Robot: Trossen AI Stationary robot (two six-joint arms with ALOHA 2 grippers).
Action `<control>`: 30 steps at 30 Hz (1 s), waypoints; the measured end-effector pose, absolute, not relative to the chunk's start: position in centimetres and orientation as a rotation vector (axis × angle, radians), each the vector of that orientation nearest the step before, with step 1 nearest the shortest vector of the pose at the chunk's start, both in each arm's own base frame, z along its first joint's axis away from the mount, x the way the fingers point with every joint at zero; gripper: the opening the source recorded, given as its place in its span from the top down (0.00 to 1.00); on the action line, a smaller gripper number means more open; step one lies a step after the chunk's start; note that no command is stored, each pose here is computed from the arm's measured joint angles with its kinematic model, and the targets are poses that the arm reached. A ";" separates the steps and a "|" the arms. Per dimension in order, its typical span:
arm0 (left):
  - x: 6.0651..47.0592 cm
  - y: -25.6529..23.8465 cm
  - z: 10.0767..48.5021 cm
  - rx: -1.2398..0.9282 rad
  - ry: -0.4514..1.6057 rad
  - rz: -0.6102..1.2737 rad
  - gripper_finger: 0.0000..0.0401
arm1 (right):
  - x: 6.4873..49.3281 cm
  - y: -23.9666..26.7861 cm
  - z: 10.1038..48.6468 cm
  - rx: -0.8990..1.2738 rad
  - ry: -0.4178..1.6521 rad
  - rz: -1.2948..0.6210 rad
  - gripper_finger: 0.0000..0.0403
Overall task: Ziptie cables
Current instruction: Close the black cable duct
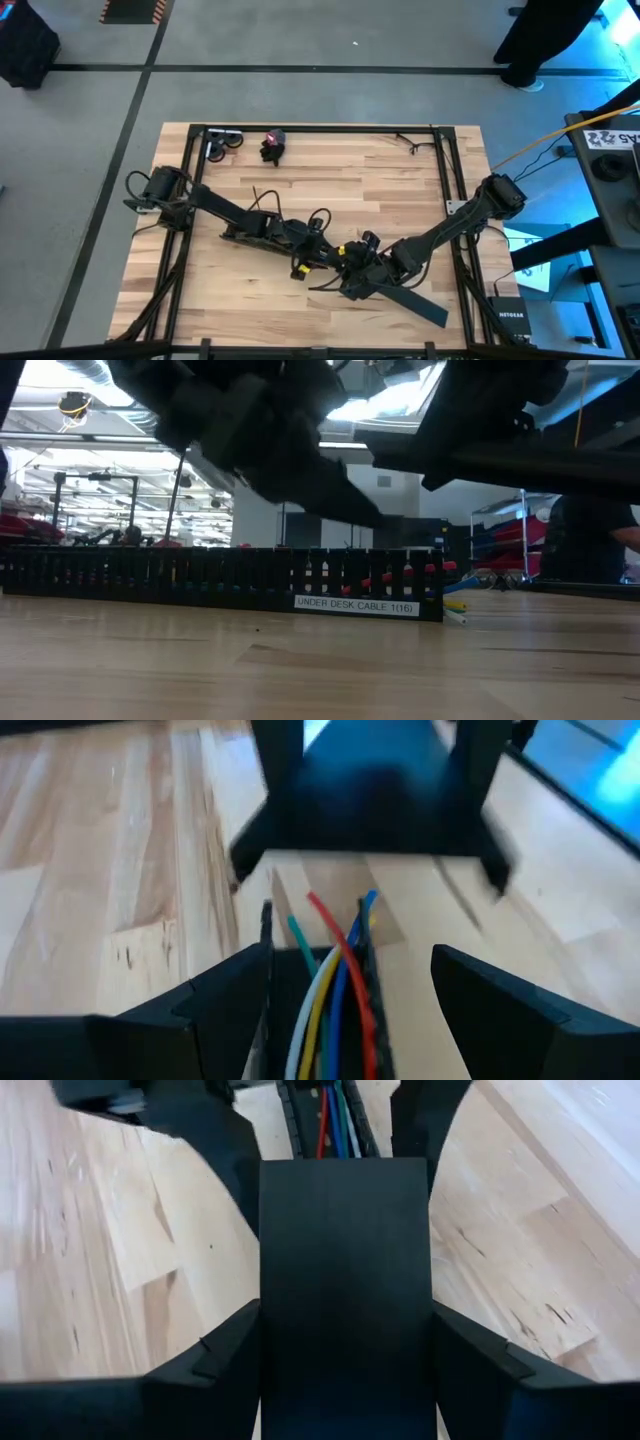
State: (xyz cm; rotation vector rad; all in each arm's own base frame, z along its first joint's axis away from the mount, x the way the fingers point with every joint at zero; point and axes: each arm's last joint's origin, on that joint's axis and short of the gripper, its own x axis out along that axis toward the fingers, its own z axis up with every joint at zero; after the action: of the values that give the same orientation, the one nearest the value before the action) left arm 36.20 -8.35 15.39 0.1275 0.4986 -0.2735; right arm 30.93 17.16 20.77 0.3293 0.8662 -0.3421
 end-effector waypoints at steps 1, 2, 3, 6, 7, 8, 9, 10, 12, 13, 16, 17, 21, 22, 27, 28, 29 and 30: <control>36.4 -8.4 15.0 0.128 0.492 -0.276 0.32 | 30.9 17.2 20.8 0.328 0.871 -0.342 0.45; 36.6 -8.3 14.8 0.143 0.478 -0.270 0.32 | 30.9 17.2 20.7 0.330 0.874 -0.340 0.45; 36.7 -8.2 14.4 0.166 0.481 -0.257 0.32 | 30.9 17.2 20.7 0.333 0.878 -0.340 0.45; 37.2 -8.0 13.8 0.200 0.447 -0.243 0.32 | 30.8 17.2 20.7 0.342 0.893 -0.329 0.45; 37.3 -7.9 13.6 0.197 0.449 -0.259 0.32 | 30.8 17.2 20.7 0.343 0.899 -0.325 0.45; 37.3 -7.9 13.3 0.183 0.455 -0.279 0.32 | 30.8 17.2 20.7 0.343 0.900 -0.325 0.45; 37.4 -7.9 13.1 0.166 0.460 -0.288 0.32 | 30.8 17.2 20.6 0.342 0.906 -0.324 0.45; 37.4 -7.9 12.8 0.154 0.466 -0.289 0.32 | 30.7 17.2 20.6 0.343 0.911 -0.322 0.45; 37.6 -7.9 12.2 0.145 0.467 -0.283 0.32 | 30.7 17.2 20.6 0.350 0.915 -0.317 0.45; 37.6 -7.9 11.8 0.142 0.474 -0.277 0.32 | 30.7 17.3 20.6 0.351 0.913 -0.316 0.45; 37.8 -7.5 10.7 0.104 0.491 -0.248 0.32 | 30.8 17.3 20.7 0.367 0.907 -0.324 0.45; 37.9 -7.4 10.6 0.093 0.484 -0.241 0.32 | 30.8 17.3 20.7 0.368 0.906 -0.325 0.45; 38.2 -7.3 10.7 0.068 0.449 -0.232 0.32 | 30.7 17.2 20.7 0.364 0.907 -0.330 0.45; 38.2 -7.4 10.6 0.065 0.443 -0.233 0.32 | 30.7 17.2 20.7 0.364 0.907 -0.330 0.45; 38.7 -8.0 9.8 0.051 0.365 -0.249 0.32 | 30.7 17.2 20.6 0.357 0.915 -0.333 0.45; 38.9 -8.0 9.6 0.037 0.354 -0.247 0.32 | 30.6 17.2 20.6 0.355 0.921 -0.331 0.45; 39.1 -8.0 9.5 0.026 0.351 -0.245 0.32 | 30.6 17.1 20.6 0.350 0.928 -0.332 0.45; 39.3 -8.1 9.5 0.010 0.351 -0.242 0.32 | 30.6 17.1 20.5 0.345 0.933 -0.335 0.45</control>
State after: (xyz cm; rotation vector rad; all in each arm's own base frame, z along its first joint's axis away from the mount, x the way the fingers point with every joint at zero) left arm 39.30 -8.07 9.46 0.0104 0.3510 -0.2420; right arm 30.55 17.10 20.52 0.3450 0.9330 -0.3351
